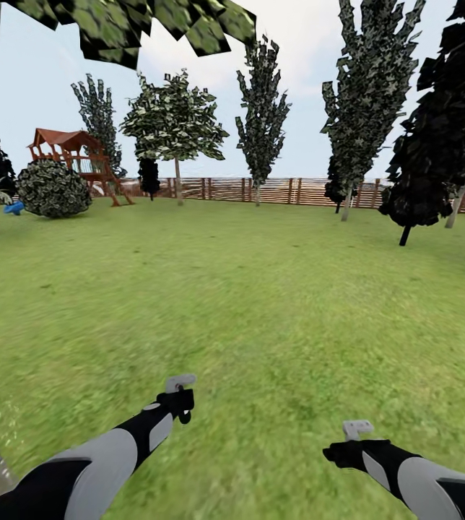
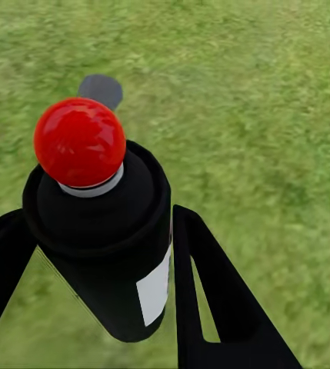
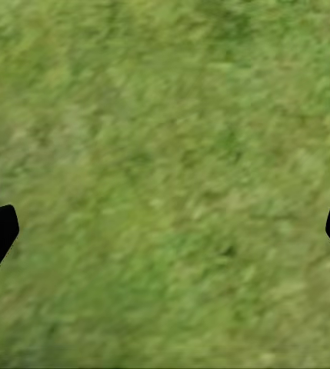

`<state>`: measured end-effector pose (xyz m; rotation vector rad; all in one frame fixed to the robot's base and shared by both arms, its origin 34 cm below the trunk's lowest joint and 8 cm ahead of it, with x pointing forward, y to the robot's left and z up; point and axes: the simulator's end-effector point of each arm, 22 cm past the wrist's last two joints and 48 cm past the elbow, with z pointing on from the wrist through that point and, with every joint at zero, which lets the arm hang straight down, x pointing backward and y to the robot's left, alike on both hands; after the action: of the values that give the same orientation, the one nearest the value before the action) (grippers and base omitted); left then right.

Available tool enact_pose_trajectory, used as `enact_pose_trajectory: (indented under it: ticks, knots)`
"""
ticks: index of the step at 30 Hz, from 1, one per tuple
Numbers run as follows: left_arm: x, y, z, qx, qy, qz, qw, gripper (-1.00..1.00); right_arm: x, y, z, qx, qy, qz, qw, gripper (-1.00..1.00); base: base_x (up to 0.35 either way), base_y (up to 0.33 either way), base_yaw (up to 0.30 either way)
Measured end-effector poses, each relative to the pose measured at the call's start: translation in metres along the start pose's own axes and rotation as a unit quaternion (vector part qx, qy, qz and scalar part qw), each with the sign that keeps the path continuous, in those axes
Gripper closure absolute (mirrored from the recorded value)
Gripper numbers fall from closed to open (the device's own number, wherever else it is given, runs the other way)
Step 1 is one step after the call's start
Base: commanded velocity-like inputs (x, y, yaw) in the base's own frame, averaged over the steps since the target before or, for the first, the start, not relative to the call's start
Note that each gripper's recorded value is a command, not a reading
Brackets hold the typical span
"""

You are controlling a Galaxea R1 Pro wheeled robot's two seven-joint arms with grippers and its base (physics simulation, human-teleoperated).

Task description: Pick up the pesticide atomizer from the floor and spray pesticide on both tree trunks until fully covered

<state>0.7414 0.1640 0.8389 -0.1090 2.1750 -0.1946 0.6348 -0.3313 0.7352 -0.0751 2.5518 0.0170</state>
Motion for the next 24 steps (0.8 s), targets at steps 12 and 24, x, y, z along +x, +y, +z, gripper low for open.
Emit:
enact_pose_trajectory:
  ticks: [12, 24]
  knots:
    - [0.0002, 0.0000, 0.0000, 0.000, 0.000, 0.000, 1.0000, 1.00, 0.0014, 0.0010, 0.0003, -0.001, 0.001, 0.000, 1.0000, -1.00, 0.350, 0.000, 0.000]
    - [-0.0019, -0.0005, -0.0013, 0.000, -0.002, 0.000, 1.0000, 1.00, 0.0001, 0.0056, -0.0005, -0.004, -0.001, -0.001, 1.0000, -1.00, 0.350, 0.000, 0.118]
